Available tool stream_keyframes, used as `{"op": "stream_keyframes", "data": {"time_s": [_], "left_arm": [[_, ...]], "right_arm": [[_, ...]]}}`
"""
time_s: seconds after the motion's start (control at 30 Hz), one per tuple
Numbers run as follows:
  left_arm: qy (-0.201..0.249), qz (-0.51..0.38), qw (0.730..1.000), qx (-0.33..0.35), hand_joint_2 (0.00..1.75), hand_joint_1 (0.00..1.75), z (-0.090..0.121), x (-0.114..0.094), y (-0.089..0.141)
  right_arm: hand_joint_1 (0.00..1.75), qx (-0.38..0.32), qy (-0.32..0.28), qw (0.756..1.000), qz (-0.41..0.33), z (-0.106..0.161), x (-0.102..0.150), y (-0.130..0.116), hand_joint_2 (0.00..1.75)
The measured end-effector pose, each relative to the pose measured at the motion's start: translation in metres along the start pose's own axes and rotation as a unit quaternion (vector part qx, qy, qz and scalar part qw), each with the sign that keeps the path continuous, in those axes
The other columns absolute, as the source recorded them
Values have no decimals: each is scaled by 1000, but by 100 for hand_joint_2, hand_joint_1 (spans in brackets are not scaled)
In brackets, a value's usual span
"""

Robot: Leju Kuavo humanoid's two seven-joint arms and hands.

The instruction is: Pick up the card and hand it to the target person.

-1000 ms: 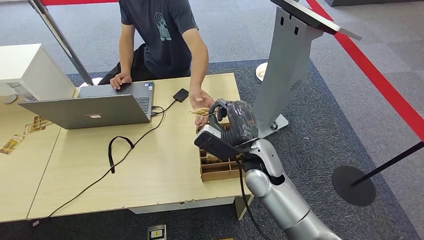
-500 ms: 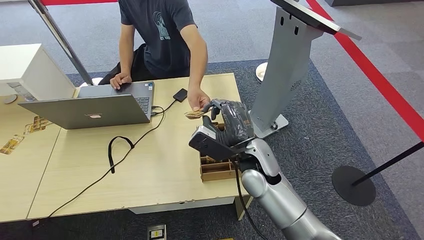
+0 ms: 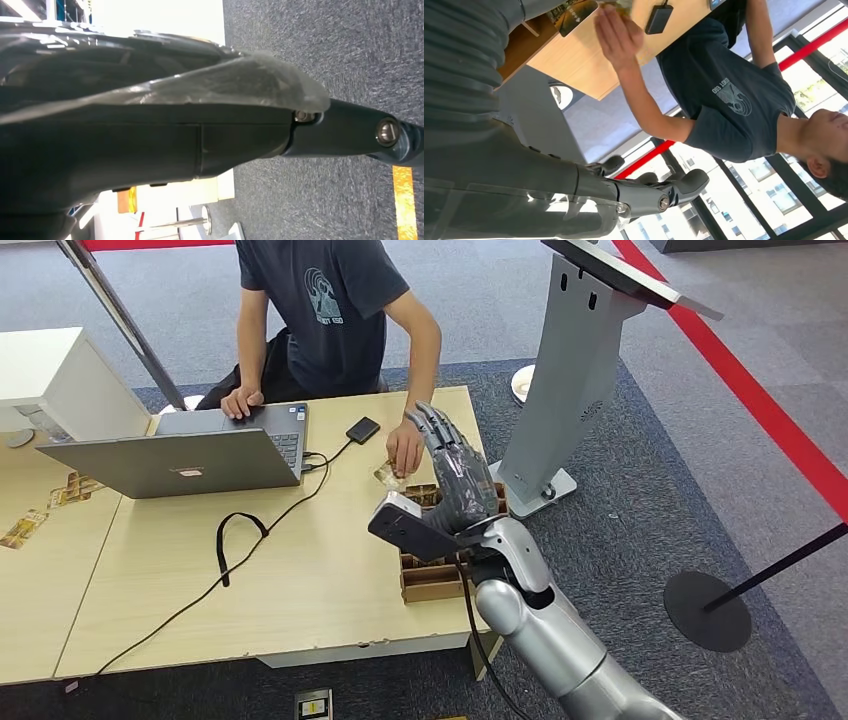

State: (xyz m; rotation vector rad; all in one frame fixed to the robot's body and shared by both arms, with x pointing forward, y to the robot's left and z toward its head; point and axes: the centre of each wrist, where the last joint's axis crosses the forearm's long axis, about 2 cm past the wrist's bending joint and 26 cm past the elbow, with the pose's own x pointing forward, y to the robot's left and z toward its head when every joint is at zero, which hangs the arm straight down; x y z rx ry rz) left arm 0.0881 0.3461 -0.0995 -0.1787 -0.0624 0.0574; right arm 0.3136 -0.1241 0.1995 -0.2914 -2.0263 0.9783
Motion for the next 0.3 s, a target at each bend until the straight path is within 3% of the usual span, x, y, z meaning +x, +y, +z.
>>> {"op": "stream_keyframes", "data": {"time_s": [0.3], "left_arm": [[-7, 2, 1000, 3, 0, 0, 0, 0, -1]], "right_arm": [[0, 3, 3, 1000, 4, 0, 1, 1, 175]]}}
